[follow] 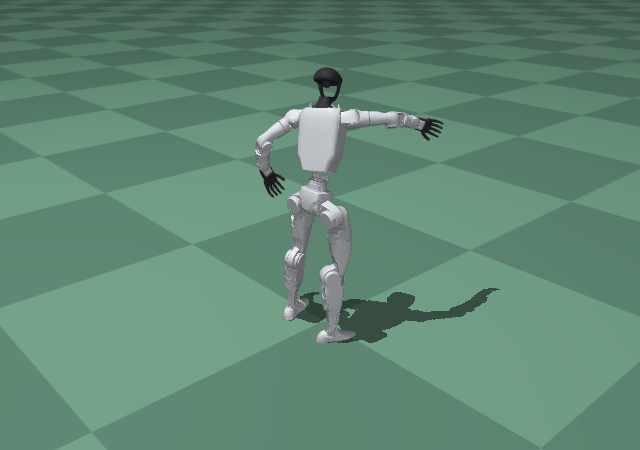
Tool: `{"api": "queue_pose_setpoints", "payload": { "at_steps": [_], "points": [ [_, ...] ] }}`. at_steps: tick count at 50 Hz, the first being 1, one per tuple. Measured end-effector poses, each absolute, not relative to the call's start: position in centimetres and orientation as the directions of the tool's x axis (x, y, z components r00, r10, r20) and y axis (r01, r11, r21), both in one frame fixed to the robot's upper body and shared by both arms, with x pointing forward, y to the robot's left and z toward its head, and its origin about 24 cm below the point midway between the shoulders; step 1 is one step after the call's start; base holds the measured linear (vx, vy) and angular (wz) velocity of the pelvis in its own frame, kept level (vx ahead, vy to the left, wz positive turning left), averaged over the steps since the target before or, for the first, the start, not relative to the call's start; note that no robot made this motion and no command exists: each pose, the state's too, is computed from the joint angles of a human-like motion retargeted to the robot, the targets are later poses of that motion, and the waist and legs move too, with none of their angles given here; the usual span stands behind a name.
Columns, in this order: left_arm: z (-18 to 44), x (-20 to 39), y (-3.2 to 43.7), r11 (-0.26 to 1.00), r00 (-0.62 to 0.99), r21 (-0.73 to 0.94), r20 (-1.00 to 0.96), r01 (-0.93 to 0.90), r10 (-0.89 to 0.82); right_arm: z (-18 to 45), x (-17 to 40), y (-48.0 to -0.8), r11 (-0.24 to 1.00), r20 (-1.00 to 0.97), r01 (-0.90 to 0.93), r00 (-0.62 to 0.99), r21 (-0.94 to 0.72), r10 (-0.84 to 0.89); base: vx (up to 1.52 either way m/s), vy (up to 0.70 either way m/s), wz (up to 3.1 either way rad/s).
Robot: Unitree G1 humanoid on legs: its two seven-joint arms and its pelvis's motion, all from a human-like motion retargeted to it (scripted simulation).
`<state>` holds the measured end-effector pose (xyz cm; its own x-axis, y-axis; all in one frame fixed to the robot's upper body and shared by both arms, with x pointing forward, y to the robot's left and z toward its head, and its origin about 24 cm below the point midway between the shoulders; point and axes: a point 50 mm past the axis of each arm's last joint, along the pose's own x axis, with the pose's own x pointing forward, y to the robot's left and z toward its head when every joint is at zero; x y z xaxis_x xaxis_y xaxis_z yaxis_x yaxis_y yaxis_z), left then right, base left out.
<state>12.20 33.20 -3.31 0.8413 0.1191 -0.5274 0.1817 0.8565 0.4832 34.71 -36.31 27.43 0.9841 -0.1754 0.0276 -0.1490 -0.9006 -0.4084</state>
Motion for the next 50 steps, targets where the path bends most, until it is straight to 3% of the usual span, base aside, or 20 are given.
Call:
{"api": "queue_pose_setpoints", "payload": {
  "at_steps": [5,10,15,20,23,27,30,35,40,44,47,50],
  "points": [
    [-3.1,12.2,34.2,0.855,0.832,0.494,-0.533,0.158,0.154,33.7,36.4,-32.4,-0.883,0.258,0.041,0.962,-0.467,-0.092,0.0,0.0,0.0],
    [-2.4,12.4,35.1,0.859,0.837,0.501,-0.512,0.108,0.193,38.7,37.7,-21.6,-0.809,0.377,0.403,0.893,-0.428,0.245,0.0,0.0,0.0],
    [-1.4,12.7,35.2,0.874,0.863,0.486,-0.452,0.025,0.227,39.6,35.1,-10.1,-0.584,0.34,0.746,0.666,-0.32,0.664,0.0,0.0,0.0],
    [-0.9,13.2,34.4,0.903,0.888,0.426,-0.395,-0.049,0.234,36.8,31.1,-4.3,-0.339,0.22,0.88,0.422,-0.332,0.88,0.0,0.0,-0.04],
    [-1.1,13.2,33.4,0.921,0.895,0.384,-0.388,-0.062,0.222,33.7,29.9,-4.3,-0.293,0.135,0.853,0.382,-0.431,0.914,0.0,0.0,-0.08],
    [-1.4,12.9,32.9,0.928,0.893,0.368,-0.393,-0.067,0.22,29.4,29.8,-7.0,-0.362,0.023,0.737,0.455,-0.57,0.89,0.0,0.0,0.0],
    [-1.6,12.7,33.0,0.921,0.885,0.384,-0.407,-0.059,0.226,26.6,30.9,-10.4,-0.502,-0.079,0.6,0.59,-0.623,0.803,0.0,0.0,0.0],
    [-3.2,11.3,32.2,0.927,0.86,0.374,-0.469,-0.012,0.2,23.9,33.9,-18.9,-0.774,-0.222,0.306,0.842,-0.554,0.492,0.0,0.0,-0.06],
    [-3.9,10.9,33.0,0.915,0.826,0.4,-0.53,0.047,0.19,25.8,36.5,-27.9,-0.882,-0.111,0.005,0.992,-0.47,0.065,0.0,-0.01,0.16],
    [-4.9,10.5,32.6,0.921,0.802,0.379,-0.576,0.094,0.156,30.1,37.0,-32.7,-0.865,0.093,-0.144,0.972,-0.481,-0.213,0.0,0.0,0.0],
    [-5.0,10.3,32.7,0.921,0.796,0.375,-0.587,0.105,0.148,33.5,37.1,-32.7,-0.852,0.216,-0.111,0.943,-0.512,-0.253,0.0,0.0,0.0],
    [-4.6,10.3,33.5,0.917,0.797,0.393,-0.576,0.075,0.182,36.3,37.7,-29.2,-0.859,0.315,0.074,0.943,-0.507,-0.105,0.0,0.0,0.0]
  ]
}}
